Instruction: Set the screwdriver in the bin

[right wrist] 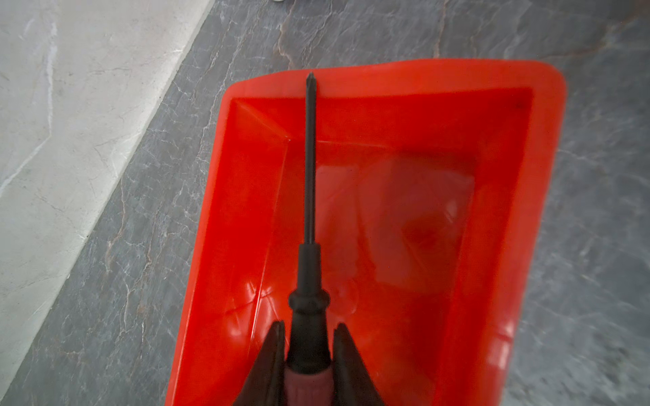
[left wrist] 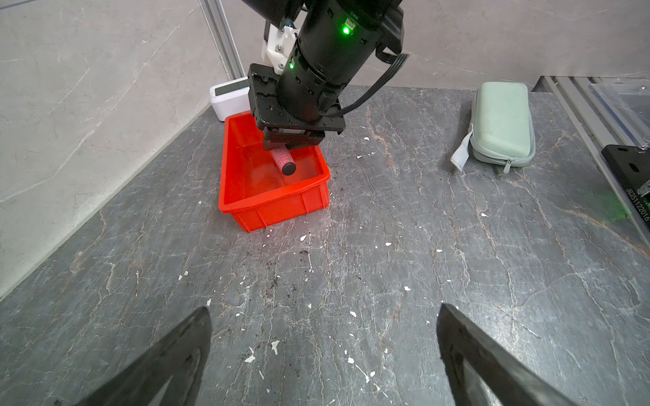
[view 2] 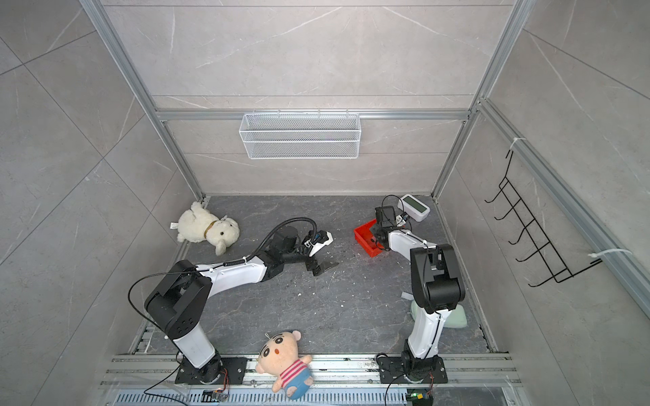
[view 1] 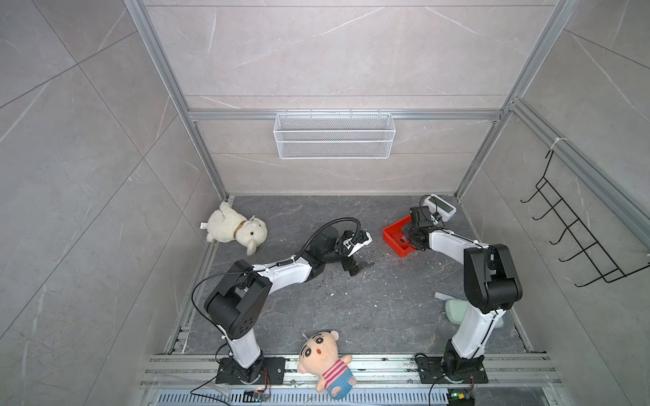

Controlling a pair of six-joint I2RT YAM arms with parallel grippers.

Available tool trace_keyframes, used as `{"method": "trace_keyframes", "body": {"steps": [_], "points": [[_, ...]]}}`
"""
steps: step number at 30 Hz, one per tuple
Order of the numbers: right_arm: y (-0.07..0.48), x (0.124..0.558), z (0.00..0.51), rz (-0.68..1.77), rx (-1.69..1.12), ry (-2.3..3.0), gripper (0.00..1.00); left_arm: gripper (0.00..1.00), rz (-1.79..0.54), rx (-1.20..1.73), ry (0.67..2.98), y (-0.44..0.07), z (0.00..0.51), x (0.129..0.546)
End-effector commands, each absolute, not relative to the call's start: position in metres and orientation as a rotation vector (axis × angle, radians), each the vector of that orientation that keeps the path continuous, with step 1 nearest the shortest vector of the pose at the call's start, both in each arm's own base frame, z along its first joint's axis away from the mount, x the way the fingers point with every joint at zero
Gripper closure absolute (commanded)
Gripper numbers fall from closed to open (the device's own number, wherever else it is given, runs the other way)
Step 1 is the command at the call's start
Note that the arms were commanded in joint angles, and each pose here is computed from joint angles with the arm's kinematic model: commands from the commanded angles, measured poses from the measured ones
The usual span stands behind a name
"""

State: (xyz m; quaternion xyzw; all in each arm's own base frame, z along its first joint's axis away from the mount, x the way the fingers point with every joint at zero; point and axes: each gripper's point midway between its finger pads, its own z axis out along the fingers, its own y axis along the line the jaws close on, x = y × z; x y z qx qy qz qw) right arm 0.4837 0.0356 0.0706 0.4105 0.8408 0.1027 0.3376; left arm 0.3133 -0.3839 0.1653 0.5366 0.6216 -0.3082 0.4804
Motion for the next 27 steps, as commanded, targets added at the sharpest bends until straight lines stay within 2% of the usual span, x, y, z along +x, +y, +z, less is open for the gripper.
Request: {"method": "trace_keyframes", "body": {"steps": [1,5,9,12,20,27], "points": [[0.038,0.488,0.070,0.284,1.083,2.193,0.94,0.00,-0.747,1.292,1.473,-0.389,0.181,0.316],[0.038,0.490,0.084,0.281,1.032,2.185,0.83,0.00,-0.742,1.290,1.474,-0.387,0.180,0.315],[0.037,0.486,0.100,0.279,0.998,2.169,0.59,0.00,-0.734,1.283,1.469,-0.385,0.182,0.315],[0.037,0.483,0.107,0.281,0.966,2.167,0.46,0.00,-0.731,1.280,1.469,-0.384,0.182,0.313],[0.035,0.466,0.131,0.271,0.840,2.145,0.26,0.00,-0.695,1.255,1.495,-0.371,0.184,0.309],[0.029,0.441,0.163,0.204,0.601,2.083,0.06,0.00,-0.625,1.186,1.600,-0.344,0.178,0.309]]}}
